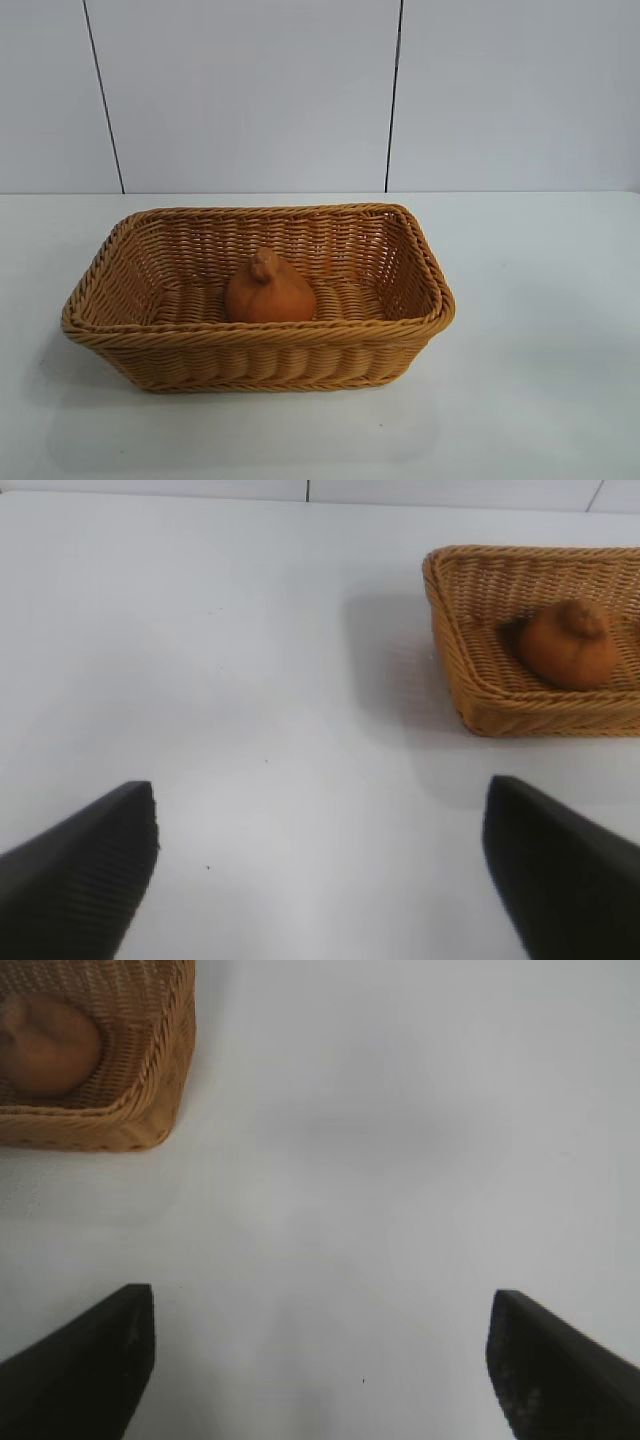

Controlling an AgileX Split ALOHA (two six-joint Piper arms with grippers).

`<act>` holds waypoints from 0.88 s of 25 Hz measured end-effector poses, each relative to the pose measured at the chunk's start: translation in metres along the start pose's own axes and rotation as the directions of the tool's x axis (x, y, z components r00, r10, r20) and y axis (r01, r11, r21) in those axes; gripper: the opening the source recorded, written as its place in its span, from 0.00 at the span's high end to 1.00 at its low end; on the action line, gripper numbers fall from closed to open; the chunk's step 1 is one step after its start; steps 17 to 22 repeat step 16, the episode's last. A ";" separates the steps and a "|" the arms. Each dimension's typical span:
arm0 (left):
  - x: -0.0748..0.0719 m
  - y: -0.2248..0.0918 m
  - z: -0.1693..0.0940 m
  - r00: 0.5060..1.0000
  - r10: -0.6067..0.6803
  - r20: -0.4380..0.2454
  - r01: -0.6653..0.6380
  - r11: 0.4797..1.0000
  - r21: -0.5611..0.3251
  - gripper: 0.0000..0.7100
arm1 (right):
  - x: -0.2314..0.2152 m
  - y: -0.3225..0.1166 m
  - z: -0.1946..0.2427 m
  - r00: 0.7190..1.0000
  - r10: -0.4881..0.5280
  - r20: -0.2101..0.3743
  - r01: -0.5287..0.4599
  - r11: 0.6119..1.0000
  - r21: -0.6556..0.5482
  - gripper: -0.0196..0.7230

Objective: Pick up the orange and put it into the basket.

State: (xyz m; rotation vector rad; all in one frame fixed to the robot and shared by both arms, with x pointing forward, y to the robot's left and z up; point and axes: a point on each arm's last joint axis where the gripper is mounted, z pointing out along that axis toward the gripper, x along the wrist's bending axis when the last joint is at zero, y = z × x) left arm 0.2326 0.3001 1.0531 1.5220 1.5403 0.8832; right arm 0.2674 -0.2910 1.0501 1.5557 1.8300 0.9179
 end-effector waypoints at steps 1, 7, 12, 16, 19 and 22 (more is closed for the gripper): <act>0.000 0.000 0.000 1.000 0.000 0.000 0.000 1.000 0.000 0.11 | 0.000 -0.001 -0.001 1.000 0.005 0.002 -0.005 1.000 -0.009 0.14; 0.000 0.000 0.000 1.000 0.000 0.000 0.000 1.000 0.000 0.11 | 0.001 -0.008 -0.014 0.999 0.033 0.040 -0.029 0.994 -0.104 0.14; 0.000 0.000 0.000 1.000 0.000 0.000 0.000 1.000 -0.003 0.11 | 0.003 -0.018 -0.028 0.999 0.029 0.037 -0.021 0.979 -0.204 0.14; 0.000 0.000 0.000 1.000 0.000 0.000 0.000 1.000 -0.003 0.11 | 0.003 -0.018 -0.029 0.999 0.029 0.035 -0.021 0.978 -0.209 0.14; 0.000 0.000 0.000 1.000 0.000 0.000 0.000 1.000 -0.003 0.11 | 0.003 -0.018 -0.029 0.999 0.029 0.035 -0.021 0.978 -0.209 0.14; 0.000 0.000 0.000 1.000 0.000 0.000 0.000 1.000 -0.003 0.11 | 0.003 -0.018 -0.029 0.999 0.029 0.035 -0.021 0.978 -0.209 0.14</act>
